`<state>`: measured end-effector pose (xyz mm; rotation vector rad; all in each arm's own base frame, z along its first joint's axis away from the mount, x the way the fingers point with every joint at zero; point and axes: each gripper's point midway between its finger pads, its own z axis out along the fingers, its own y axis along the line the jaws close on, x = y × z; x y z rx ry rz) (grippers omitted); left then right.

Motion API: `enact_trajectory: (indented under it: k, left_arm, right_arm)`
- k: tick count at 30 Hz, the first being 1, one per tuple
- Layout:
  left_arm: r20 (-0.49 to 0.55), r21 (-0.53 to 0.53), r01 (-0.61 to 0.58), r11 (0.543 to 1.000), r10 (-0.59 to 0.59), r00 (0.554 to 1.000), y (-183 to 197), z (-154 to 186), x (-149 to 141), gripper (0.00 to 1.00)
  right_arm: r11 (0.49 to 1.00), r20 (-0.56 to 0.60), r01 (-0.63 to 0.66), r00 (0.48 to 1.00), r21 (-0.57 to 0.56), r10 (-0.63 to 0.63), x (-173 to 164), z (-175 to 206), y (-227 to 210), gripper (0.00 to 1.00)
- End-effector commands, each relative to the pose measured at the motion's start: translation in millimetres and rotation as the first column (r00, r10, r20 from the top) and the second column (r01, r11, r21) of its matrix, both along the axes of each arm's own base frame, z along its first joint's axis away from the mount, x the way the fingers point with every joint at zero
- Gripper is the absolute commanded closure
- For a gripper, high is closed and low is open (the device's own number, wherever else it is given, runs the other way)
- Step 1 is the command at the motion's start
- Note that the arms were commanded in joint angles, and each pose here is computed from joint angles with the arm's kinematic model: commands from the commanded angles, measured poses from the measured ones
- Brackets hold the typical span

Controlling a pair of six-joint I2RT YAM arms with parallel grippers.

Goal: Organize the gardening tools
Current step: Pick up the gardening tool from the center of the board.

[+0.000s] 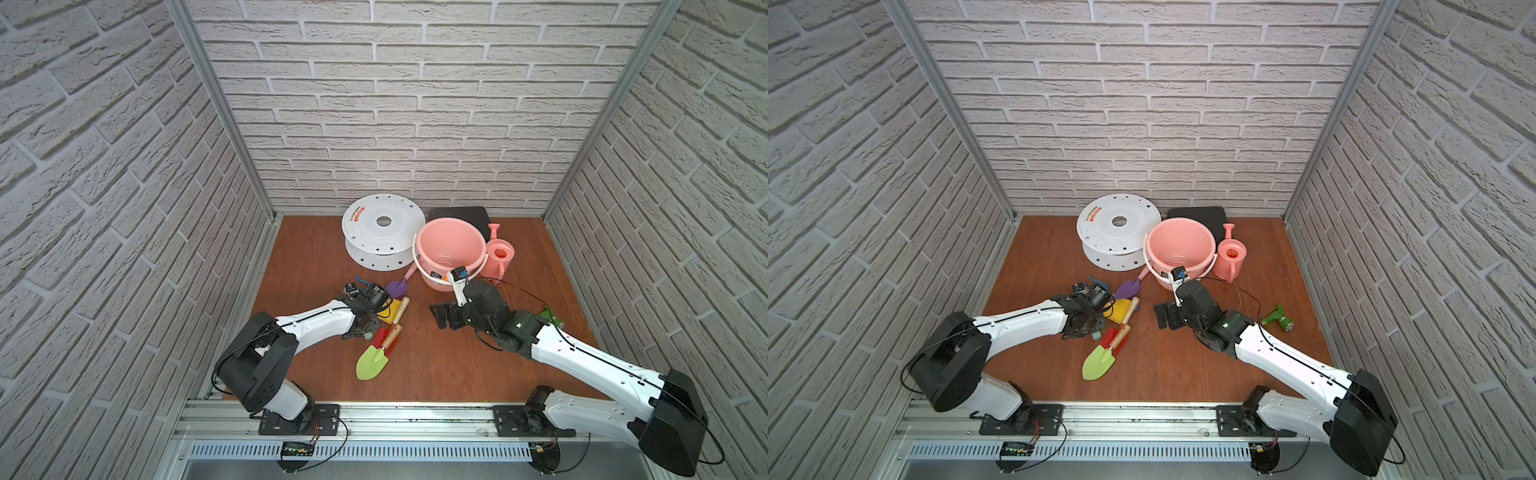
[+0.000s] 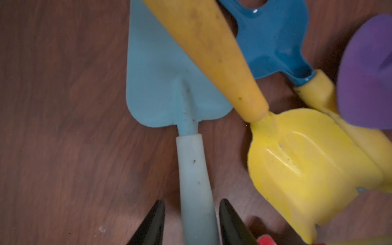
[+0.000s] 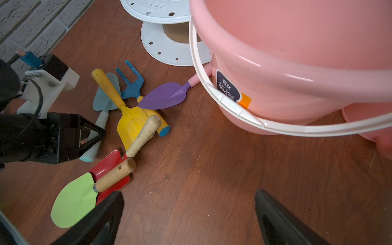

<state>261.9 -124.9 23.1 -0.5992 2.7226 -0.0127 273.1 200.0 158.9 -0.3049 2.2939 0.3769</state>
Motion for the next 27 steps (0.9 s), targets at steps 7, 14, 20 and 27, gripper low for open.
enact_trajectory:
  k: [7, 14, 20, 27]
  left_arm:
    - [0.026, 0.038, -0.067, 0.997, 0.066, 0.997, 17, -10, -8, 0.78]
    - [0.108, 0.151, -0.129, 0.98, 0.113, 0.988, 65, 11, 0, 0.93]
    - [0.195, 0.226, -0.162, 0.961, 0.118, 0.974, 101, 48, 13, 0.95]
    - [0.436, 0.187, -0.058, 0.981, -0.03, 0.899, 87, 113, 40, 0.99]
  right_arm:
    - [1.0, 0.046, 0.0, 0.999, 0.015, -0.001, 5, 11, 3, 0.0]
    - [1.0, 0.044, -0.003, 0.999, 0.016, 0.002, 5, 9, 4, 0.0]
    - [1.0, 0.05, 0.003, 0.999, 0.015, -0.004, 5, 10, 2, 0.0]
    - [0.998, 0.118, 0.016, 0.993, 0.054, -0.022, 4, 23, -4, 0.0]
